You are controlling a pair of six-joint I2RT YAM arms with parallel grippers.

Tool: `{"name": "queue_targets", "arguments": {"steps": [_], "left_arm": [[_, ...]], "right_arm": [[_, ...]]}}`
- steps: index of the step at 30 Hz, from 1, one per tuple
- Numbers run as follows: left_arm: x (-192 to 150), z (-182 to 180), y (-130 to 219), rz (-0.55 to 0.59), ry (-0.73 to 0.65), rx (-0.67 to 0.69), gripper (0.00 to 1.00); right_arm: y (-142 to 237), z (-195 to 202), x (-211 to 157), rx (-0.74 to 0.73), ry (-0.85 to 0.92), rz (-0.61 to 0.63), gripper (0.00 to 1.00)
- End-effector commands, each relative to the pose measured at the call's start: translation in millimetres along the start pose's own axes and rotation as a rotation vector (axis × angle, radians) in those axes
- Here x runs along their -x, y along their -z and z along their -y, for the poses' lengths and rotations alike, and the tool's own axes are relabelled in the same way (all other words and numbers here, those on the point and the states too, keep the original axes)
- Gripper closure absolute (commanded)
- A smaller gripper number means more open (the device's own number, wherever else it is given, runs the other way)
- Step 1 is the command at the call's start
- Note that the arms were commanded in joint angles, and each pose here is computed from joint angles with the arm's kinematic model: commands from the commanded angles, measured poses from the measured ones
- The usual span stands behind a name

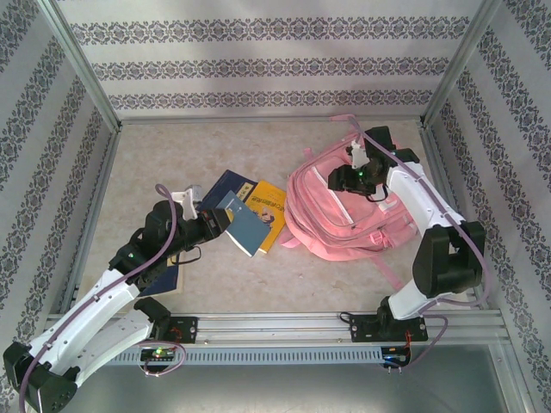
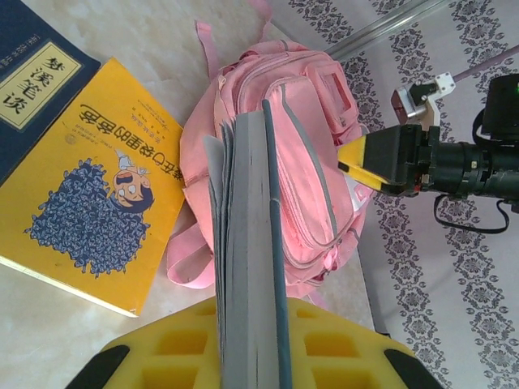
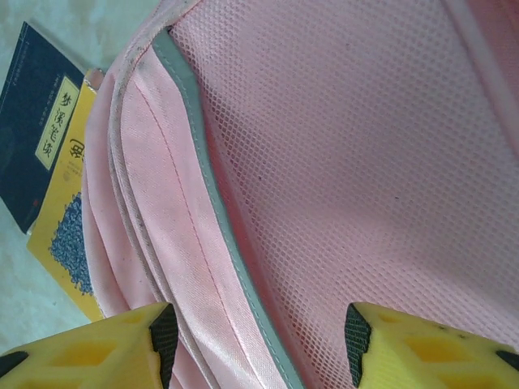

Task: Pack the student bag
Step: Open the student bag at the middle-right of the table, then pick up the student bag from the middle-right of the table.

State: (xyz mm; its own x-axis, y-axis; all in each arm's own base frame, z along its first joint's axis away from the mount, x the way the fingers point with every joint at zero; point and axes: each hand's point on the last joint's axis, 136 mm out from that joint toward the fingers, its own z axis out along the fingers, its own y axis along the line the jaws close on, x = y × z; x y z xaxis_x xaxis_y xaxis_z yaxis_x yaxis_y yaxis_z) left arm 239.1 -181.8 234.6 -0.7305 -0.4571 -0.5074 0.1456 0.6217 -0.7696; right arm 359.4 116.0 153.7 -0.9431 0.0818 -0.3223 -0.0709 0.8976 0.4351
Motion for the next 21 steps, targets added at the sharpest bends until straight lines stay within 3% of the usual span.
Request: {"name": "queue_targets", "arguments": {"steps": [1,8,13,17,21], "left_arm": [[18.4,25.6,5.6,0.060,-0.028,-0.094,1.00],[17.7,23.8,3.5,0.057,-0.023,-0.092,1.00],[18.9,23.2,0.6,0.056,-0.025,-0.089,1.00],[21.1,21.4,-4.6,0.057,-0.023,-0.081,1.00],[29.5,22.1,-13.1,0.067,-0.011,-0.067,1.00]], "right_arm": [[-15.7,-12.3,-11.0,0.063,0.002,-0.058,0.42],[-36.9,-43.0,-29.8,0.161,0.043,-0.165,0.47],[-42.0,-45.3,-34.9,0.182,0.029,-0.189,0.69],[-24.2,-41.8,-22.8,0.128,0.042,-0.120,1.00],[27.0,-58.0,4.3,0.168,0.033,0.019,1.00]]}}
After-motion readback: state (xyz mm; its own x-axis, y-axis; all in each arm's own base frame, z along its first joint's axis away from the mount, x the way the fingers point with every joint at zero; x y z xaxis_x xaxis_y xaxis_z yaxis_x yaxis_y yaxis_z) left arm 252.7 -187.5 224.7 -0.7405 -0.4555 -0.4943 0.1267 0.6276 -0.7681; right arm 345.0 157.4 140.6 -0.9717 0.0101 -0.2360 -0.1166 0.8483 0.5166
